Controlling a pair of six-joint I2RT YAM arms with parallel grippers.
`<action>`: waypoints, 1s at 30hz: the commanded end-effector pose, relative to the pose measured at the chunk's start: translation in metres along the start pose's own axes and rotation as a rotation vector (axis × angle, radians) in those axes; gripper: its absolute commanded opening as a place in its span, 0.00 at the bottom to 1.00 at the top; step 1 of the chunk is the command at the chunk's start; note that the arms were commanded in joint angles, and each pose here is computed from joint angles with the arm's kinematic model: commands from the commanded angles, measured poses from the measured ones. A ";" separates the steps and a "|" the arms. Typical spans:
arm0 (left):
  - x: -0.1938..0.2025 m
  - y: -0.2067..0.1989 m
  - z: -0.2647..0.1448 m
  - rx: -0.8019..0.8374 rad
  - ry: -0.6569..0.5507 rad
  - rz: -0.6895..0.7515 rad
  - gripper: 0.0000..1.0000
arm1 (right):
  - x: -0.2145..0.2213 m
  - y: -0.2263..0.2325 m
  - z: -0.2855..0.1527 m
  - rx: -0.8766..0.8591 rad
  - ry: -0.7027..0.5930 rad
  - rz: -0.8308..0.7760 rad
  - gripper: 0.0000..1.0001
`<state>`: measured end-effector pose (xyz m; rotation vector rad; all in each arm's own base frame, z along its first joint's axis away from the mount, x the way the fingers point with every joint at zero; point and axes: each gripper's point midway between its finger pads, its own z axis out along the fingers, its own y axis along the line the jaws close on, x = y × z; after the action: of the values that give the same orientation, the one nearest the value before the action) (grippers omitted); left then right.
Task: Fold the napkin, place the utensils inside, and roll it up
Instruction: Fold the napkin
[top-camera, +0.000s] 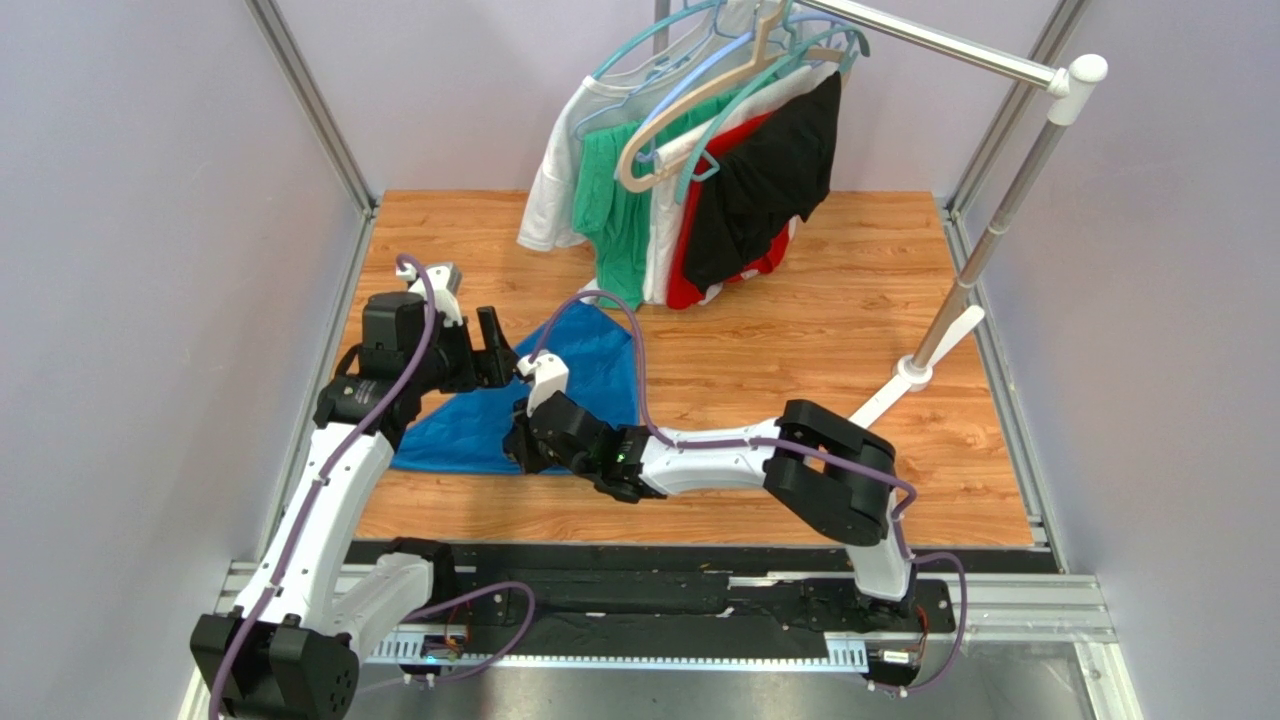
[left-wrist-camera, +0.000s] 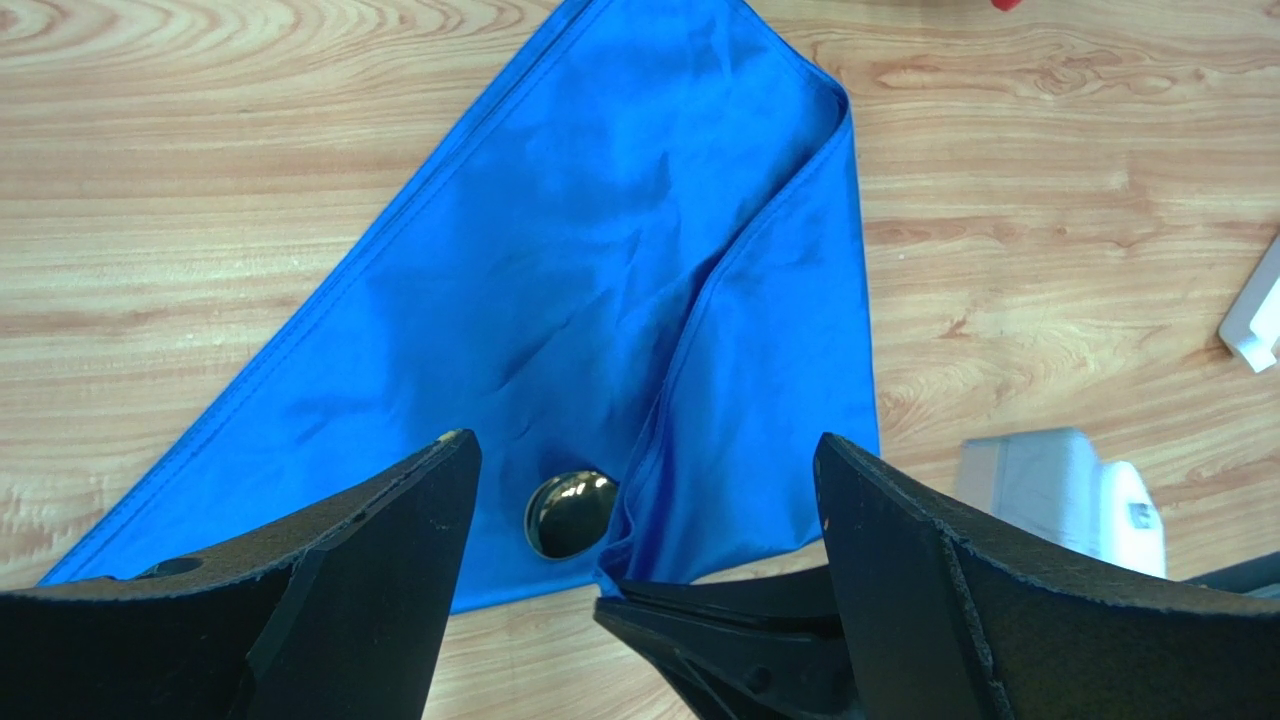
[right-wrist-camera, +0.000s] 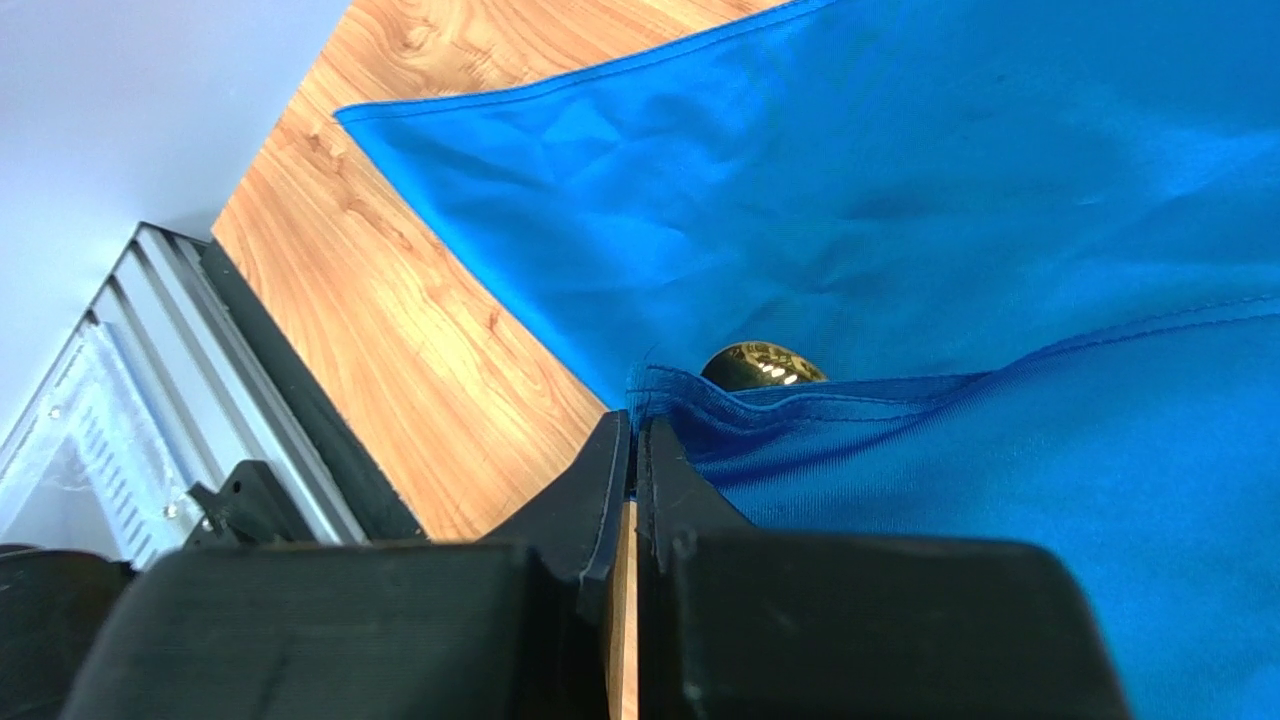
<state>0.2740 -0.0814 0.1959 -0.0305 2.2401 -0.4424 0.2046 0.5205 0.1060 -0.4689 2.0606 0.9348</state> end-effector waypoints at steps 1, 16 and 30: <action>-0.005 -0.005 -0.002 0.022 -0.029 0.009 0.91 | -0.014 0.017 0.011 -0.040 -0.042 -0.006 0.00; -0.002 -0.004 -0.001 0.023 -0.020 0.005 0.91 | 0.011 0.008 0.031 -0.011 0.012 -0.016 0.19; -0.002 0.005 0.000 -0.030 -0.023 -0.001 0.93 | 0.001 -0.004 -0.022 -0.018 -0.046 -0.044 0.48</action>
<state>0.2710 -0.0746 0.1854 -0.0568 2.2707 -0.3997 0.2023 0.5173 0.0730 -0.5078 2.0892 0.8982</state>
